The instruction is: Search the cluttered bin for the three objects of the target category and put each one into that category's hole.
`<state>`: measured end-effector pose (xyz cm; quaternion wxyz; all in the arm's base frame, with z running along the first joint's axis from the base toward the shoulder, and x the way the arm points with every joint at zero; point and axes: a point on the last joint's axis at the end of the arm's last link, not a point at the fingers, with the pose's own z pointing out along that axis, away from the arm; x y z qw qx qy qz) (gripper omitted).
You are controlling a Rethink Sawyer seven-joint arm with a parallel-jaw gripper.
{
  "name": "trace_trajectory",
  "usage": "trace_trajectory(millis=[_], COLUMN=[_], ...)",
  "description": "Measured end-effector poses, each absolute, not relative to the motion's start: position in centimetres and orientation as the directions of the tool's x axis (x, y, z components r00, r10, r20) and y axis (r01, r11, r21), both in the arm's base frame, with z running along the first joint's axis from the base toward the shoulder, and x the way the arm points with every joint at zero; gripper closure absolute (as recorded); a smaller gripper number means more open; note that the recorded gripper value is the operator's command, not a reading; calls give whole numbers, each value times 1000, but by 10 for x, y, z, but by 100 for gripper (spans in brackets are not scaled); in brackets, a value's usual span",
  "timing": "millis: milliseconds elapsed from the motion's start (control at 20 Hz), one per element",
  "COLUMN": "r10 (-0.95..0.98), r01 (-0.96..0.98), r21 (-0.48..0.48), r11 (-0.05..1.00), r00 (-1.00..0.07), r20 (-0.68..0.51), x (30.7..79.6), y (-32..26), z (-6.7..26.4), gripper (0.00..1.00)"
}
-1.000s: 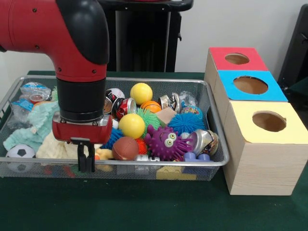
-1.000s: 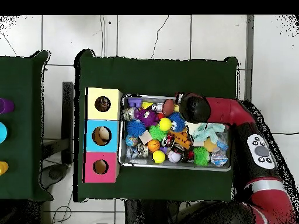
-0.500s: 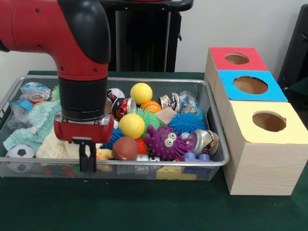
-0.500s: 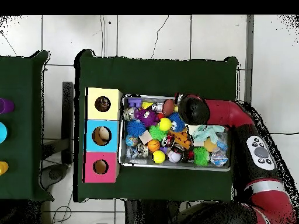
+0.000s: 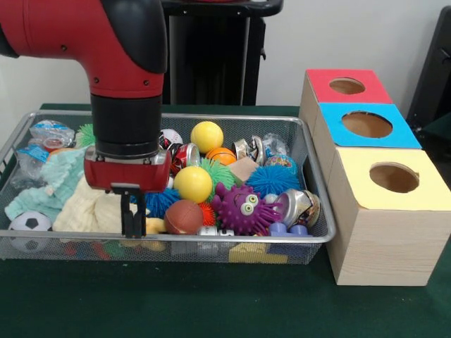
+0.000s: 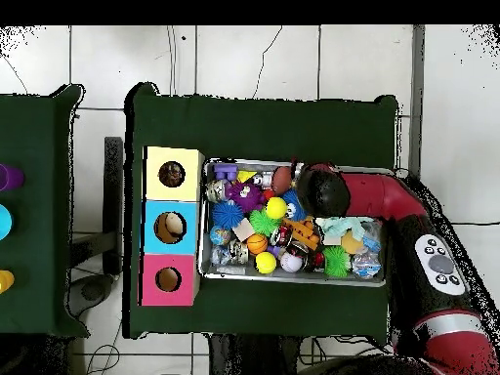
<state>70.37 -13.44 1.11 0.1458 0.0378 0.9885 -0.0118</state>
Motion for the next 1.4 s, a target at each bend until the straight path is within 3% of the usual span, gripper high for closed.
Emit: trace_trajectory(millis=[700, 1400], r10=[44, 164], r01=[51, 167], r21=[-27, 3], r11=[998, 986], r00=[-975, -970], r20=[-217, -179], x=[664, 639], y=[-123, -194], z=[53, 38], gripper=[100, 100])
